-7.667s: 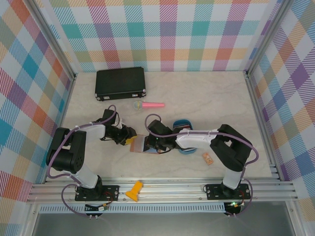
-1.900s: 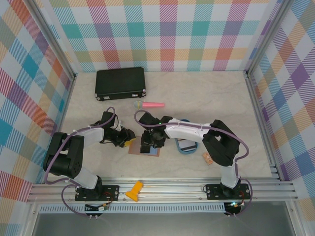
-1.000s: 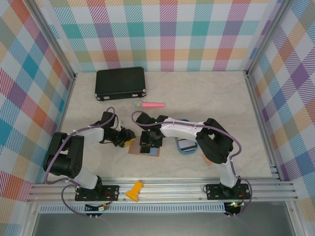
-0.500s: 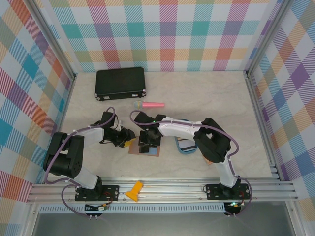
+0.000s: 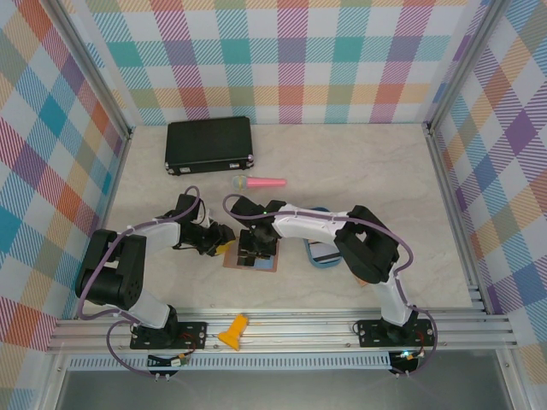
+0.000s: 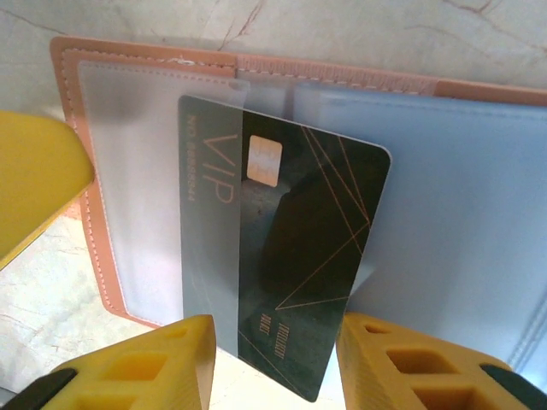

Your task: Put the credit cards into the card holder

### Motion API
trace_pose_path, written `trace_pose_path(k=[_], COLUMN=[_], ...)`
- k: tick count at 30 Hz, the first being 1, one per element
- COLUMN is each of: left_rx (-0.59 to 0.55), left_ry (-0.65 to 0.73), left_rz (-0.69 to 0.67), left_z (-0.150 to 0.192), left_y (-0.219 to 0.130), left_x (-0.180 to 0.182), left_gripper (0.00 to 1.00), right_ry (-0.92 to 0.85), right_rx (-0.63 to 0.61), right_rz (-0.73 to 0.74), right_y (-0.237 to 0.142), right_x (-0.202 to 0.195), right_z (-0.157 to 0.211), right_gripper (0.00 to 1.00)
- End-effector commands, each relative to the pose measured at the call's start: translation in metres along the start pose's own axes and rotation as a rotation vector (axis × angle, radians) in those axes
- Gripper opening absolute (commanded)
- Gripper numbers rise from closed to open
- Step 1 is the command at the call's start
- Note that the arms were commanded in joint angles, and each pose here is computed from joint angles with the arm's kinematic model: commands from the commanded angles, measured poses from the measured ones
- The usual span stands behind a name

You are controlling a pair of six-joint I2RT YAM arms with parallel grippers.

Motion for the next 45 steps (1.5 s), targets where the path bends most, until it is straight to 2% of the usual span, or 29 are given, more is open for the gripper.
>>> trace_pose_path(k=[1,21,36,45], left_rx=[0.09,0.091,0.09,0.09], left_ry=[-0.121,-0.124,-0.122,-0.123], left_rz=[-0.159,-0.161,-0.16,-0.159], left_z=[0.024,0.026,0.026,0.026], left_y=[0.012,0.011,0.011,0.01], left_x=[0.041,0.042,0.042,0.042], left_gripper=[0.4,0.4,0.4,0.4], right_ry=[0.004,-0.056,-0.053,-0.074], right_rx=[0.022,-0.009,-0.028,-0.019], right_rz=[-0.013,-0.044,-0.019,-0.051], right_y=[0.002,0.004,0.005,0.015], right_x=[0.007,0.026,0.023,0.031], right_z=[0.003,-0.01,-0.009,-0.013], right_gripper=[0.43,0.42,0.48,0.48])
Point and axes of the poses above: each hand's point on the last joint's axis, 136 mm out from that joint toward the fingers, its own y axis out along the fingers, its own x axis along the line the jaws close on, z = x × y, the point moved 6 cm from there along -y, back along the fingers, and after that the axes turned 3 degrees about -y, right-handed, at the moved point
